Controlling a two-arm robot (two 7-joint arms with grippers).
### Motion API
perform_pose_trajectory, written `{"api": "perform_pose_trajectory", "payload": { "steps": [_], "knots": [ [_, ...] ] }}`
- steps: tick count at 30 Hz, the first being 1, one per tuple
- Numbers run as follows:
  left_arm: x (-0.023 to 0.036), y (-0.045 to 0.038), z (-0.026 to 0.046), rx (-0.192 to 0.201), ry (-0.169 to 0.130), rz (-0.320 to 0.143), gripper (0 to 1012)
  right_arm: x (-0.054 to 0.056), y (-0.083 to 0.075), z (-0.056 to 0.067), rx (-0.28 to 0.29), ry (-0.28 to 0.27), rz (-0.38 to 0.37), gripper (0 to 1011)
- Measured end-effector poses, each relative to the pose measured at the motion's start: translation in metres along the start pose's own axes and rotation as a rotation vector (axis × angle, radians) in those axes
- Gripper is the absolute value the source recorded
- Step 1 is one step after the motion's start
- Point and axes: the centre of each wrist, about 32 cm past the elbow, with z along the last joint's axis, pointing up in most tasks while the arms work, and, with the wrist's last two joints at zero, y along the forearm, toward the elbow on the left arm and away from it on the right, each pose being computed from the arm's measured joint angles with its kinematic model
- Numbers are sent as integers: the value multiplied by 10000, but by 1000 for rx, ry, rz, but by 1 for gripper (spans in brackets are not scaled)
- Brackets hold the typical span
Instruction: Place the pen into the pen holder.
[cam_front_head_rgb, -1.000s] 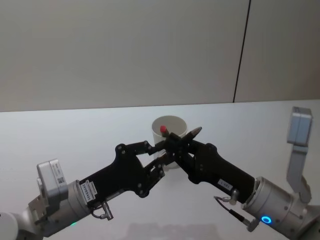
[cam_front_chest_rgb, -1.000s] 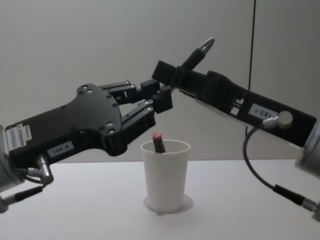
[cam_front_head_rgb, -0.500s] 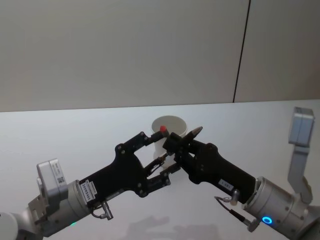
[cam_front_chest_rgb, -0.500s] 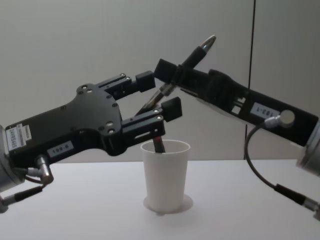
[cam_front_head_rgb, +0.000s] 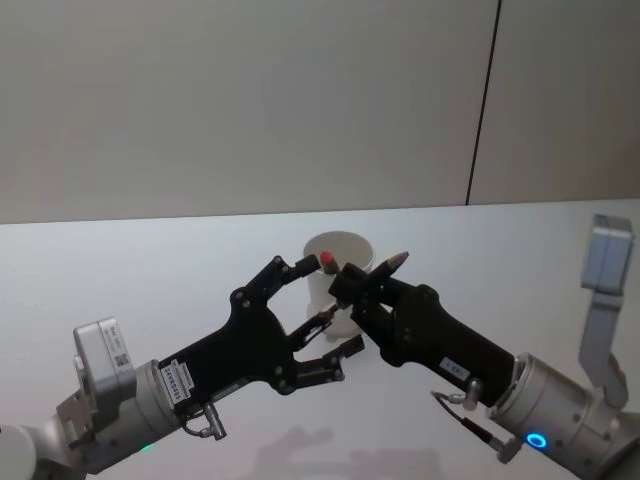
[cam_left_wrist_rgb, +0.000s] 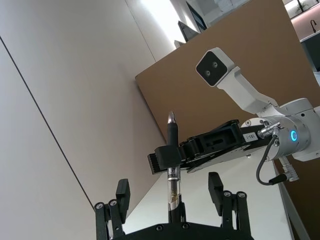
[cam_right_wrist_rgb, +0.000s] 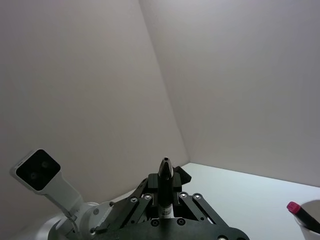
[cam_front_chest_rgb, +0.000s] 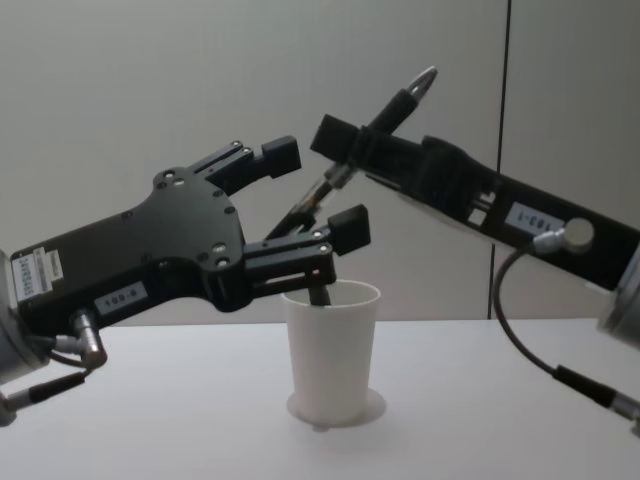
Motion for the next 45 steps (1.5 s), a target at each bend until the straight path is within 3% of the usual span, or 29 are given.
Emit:
{"api": "perform_pose_trajectory", "payload": {
  "steps": [6, 19, 35, 45],
  "knots": [
    [0, 0, 0, 0, 0, 0, 1002, -9, -15, 25, 1, -28, -26, 132],
    [0, 0, 0, 0, 0, 0, 1002, -32, -51, 133, -8, -144, -144, 132],
    [0, 0, 0, 0, 0, 0, 1002, -75, 22, 277, -30, -358, -329, 132],
    [0, 0, 0, 0, 0, 0, 1002, -52, 227, 338, -44, -525, -458, 132]
  ]
}}
